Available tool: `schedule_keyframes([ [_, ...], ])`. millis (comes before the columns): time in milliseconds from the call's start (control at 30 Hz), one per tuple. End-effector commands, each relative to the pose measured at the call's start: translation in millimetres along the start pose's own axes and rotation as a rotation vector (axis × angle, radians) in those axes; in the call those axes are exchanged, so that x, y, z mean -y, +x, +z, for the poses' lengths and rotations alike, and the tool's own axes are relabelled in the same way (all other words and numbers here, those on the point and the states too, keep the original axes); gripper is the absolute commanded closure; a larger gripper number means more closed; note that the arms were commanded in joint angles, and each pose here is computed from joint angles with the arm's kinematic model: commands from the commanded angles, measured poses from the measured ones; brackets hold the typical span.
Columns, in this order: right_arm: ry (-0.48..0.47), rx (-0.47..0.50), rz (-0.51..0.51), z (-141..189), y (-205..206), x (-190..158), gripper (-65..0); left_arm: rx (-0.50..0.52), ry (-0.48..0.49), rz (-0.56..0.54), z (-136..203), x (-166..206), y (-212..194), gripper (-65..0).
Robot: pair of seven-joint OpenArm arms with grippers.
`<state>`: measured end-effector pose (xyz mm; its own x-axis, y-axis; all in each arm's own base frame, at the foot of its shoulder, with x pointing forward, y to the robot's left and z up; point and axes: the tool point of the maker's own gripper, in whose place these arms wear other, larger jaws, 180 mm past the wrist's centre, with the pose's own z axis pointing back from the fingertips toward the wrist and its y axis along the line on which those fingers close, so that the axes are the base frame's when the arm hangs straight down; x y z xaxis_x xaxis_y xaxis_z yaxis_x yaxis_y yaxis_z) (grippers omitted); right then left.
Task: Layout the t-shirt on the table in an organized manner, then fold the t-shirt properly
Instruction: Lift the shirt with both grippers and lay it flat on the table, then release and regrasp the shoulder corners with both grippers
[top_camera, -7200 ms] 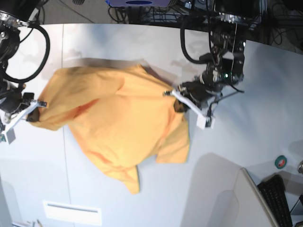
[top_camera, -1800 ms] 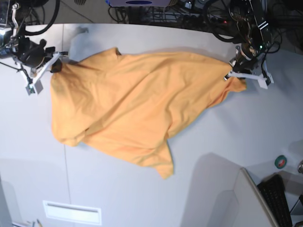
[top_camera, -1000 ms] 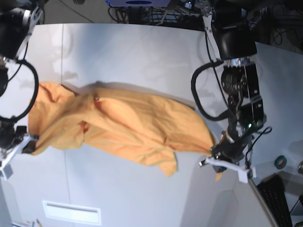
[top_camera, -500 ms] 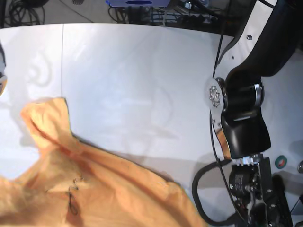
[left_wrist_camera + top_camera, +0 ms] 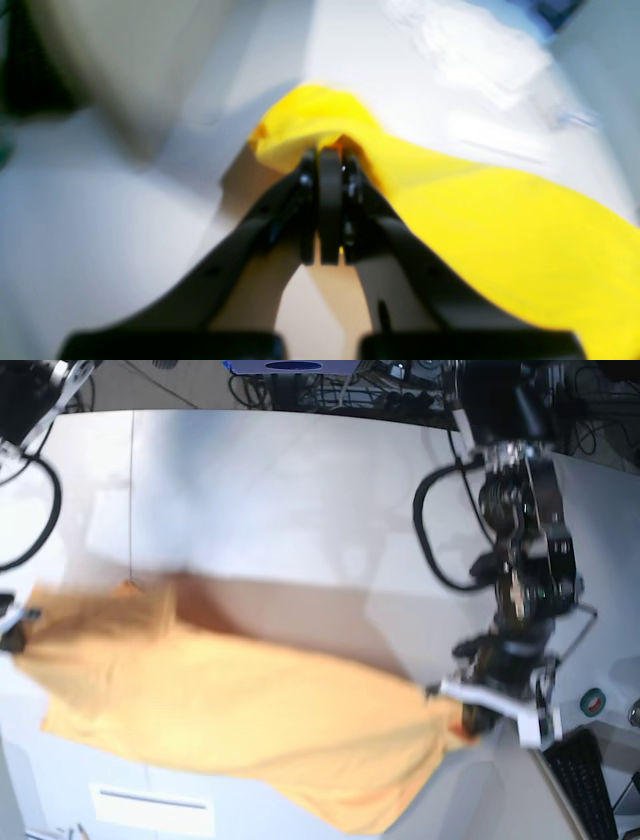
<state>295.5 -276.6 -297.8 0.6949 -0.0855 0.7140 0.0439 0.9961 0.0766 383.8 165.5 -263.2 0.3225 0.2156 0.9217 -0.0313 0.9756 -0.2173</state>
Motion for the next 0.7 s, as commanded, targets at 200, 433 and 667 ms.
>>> schedule_keyframes([
  [200, 0.02, -0.163, -0.092, 0.4, -106.0, -1.9, 0.0, -0.255, 0.052, 0.004, 43.4, -24.6, -110.9, 0.0],
  [433, 0.023, -0.308, -0.241, -25.3, -177.2, 20.0, 0.0, -0.404, 0.152, 0.077, 59.2, -59.0, -172.5, 0.0],
  [667, 0.019, -0.347, -0.268, -27.3, -193.3, 25.9, 0.0, -0.451, 0.208, 0.106, 75.2, -77.5, -192.7, 0.0],
])
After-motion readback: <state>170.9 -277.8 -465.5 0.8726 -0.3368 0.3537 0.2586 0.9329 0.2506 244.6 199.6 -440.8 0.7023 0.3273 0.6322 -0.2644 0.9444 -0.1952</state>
